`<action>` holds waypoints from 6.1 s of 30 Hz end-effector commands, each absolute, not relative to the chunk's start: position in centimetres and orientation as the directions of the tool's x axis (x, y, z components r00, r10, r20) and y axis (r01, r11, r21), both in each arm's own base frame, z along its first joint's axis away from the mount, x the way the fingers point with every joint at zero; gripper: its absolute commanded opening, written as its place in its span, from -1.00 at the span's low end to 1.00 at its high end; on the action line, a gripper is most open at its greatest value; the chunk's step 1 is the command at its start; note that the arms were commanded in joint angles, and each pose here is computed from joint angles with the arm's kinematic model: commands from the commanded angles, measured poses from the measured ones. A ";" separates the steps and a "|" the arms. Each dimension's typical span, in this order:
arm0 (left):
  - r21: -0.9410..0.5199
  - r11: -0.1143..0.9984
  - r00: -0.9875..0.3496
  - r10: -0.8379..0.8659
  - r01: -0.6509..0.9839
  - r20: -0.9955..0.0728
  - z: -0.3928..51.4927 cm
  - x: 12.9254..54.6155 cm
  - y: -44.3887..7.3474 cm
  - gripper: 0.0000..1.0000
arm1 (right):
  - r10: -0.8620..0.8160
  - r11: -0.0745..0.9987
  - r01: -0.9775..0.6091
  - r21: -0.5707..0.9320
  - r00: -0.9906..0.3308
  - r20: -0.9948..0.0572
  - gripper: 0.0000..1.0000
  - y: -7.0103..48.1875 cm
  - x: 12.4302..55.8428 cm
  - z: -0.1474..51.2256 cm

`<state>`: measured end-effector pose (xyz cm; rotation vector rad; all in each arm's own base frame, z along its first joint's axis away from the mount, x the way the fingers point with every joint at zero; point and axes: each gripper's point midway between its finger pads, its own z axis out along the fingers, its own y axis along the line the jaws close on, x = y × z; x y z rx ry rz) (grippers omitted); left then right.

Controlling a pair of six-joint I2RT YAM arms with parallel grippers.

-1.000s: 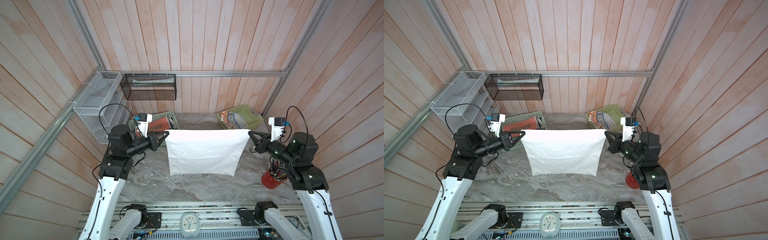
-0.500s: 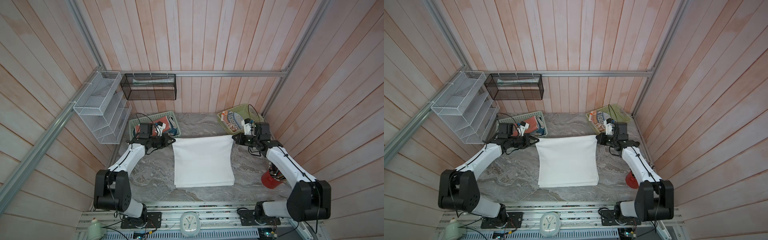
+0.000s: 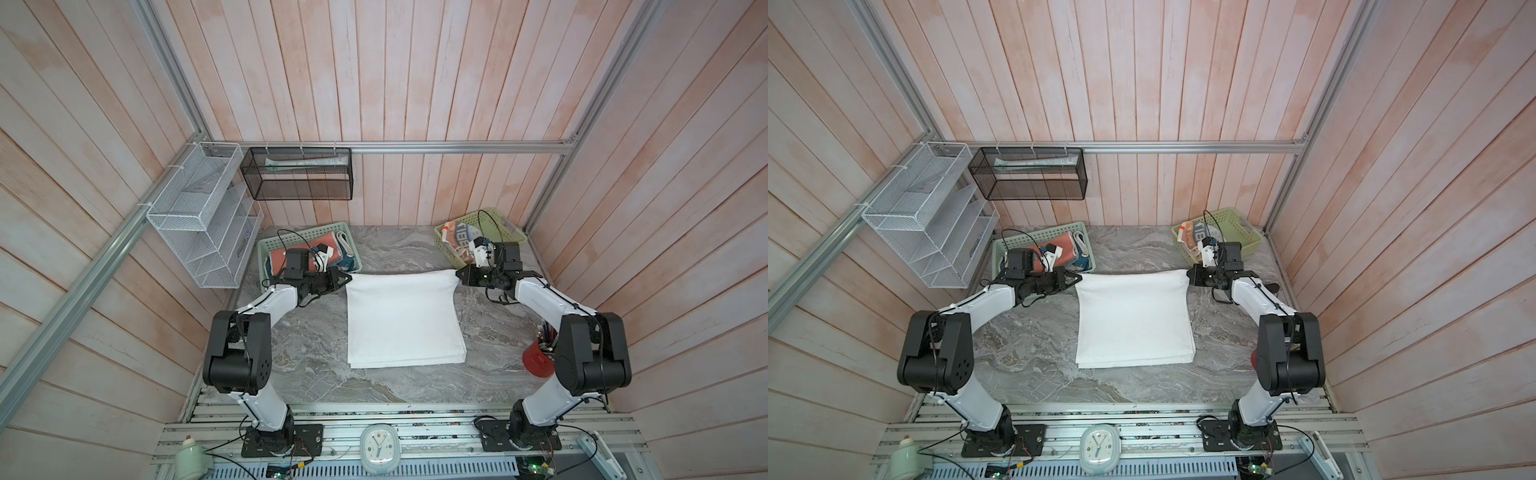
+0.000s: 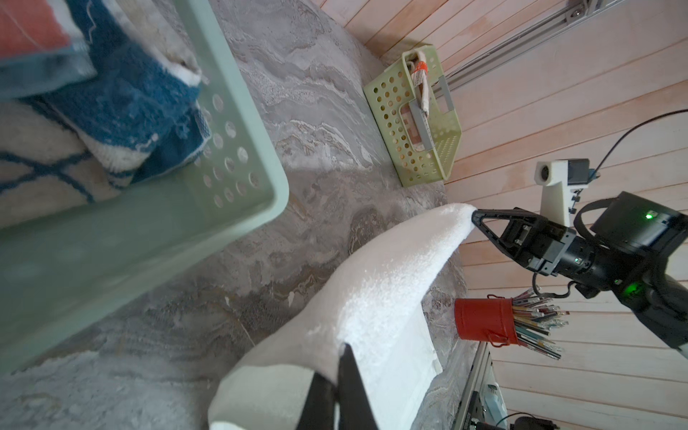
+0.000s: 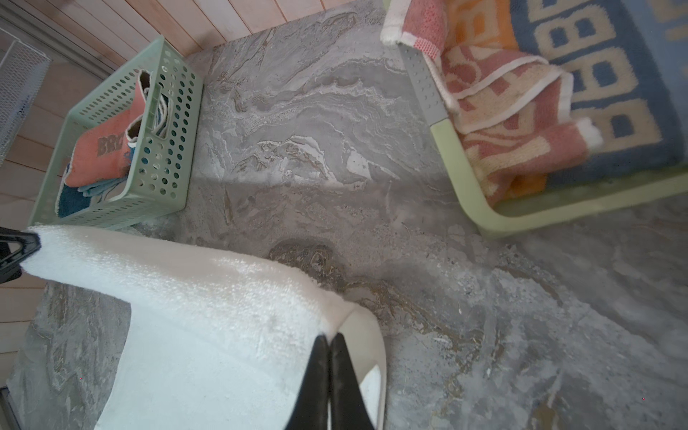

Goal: Fold and stack the towels

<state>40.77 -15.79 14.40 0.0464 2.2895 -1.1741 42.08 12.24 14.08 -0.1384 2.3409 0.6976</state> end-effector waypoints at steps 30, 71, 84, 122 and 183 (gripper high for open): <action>-0.780 0.626 -0.933 -0.285 -0.006 -0.222 7.6 23.4 -15.7 -1.00 | 0.316 0.823 0.105 0.558 -0.902 -0.296 -1.00 9.9 24.6 9.6; -0.740 0.645 -0.957 -0.289 -0.190 -0.007 2.0 28.7 -20.1 0.04 | 0.032 0.923 -0.062 0.380 -0.971 -0.236 -0.11 16.5 26.6 3.2; -0.760 0.649 -0.963 -0.219 -0.023 -0.159 8.1 36.1 -23.1 -1.00 | 0.047 0.939 -0.112 0.324 -0.894 -0.445 -0.11 15.1 30.5 7.5; -0.597 0.801 -0.819 -0.377 -0.054 -0.432 18.2 55.4 -4.1 -1.00 | 0.045 0.848 -0.235 0.474 -0.860 -0.508 -0.12 21.0 36.8 11.6; -0.703 0.705 -0.900 -0.243 0.093 -0.362 24.0 48.7 -7.4 -1.00 | -0.214 0.755 -0.470 0.458 -0.836 -0.504 -0.62 41.5 47.6 9.0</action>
